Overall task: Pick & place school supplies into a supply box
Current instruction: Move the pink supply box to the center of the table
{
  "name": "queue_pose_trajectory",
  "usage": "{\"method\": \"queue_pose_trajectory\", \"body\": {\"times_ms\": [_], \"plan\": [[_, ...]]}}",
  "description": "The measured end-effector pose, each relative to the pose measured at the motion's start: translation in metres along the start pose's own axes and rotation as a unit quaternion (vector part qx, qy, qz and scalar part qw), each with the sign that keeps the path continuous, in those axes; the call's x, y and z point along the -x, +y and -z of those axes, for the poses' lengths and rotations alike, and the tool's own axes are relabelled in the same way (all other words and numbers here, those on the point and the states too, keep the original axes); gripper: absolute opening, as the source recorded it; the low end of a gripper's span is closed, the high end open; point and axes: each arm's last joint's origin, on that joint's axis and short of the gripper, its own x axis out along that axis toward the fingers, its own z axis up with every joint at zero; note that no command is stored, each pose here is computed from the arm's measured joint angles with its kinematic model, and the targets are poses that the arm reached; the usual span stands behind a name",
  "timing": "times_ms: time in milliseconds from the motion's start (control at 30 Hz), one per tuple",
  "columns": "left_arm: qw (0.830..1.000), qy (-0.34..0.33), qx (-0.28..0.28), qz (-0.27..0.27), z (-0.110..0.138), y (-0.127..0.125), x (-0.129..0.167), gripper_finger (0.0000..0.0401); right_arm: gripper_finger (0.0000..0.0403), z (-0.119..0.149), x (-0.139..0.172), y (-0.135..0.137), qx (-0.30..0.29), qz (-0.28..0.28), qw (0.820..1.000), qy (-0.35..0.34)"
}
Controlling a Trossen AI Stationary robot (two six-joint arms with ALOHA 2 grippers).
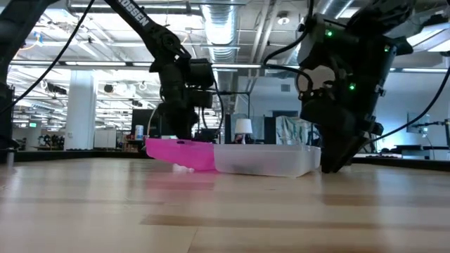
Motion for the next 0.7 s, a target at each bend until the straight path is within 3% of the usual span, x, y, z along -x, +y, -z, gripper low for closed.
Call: {"method": "queue_pose_trajectory", "body": {"times_ms": [167, 300, 533, 700], "plan": [[0.999, -0.041, -0.011, -0.020, -0.008, 0.004, 0.000, 0.0061, 0.0122, -0.002, -0.001, 0.001, -0.006, -0.006, 1.000, -0.010], [0.999, -0.045, -0.027, -0.006, -0.009, 0.000, 0.000, 0.0055, 0.0122, -0.002, -0.001, 0.001, -0.013, -0.007, 1.000, -0.011], [0.996, -0.007, -0.063, 0.059, -0.002, -0.013, -0.001, 0.0055, 0.0122, -0.003, -0.001, 0.002, 0.008, -0.014, 1.000, -0.014], [0.990, 0.024, -0.053, 0.130, 0.008, -0.022, 0.000, 0.0054, 0.0122, -0.004, -0.001, 0.004, 0.020, -0.023, 0.999, -0.023]]}}
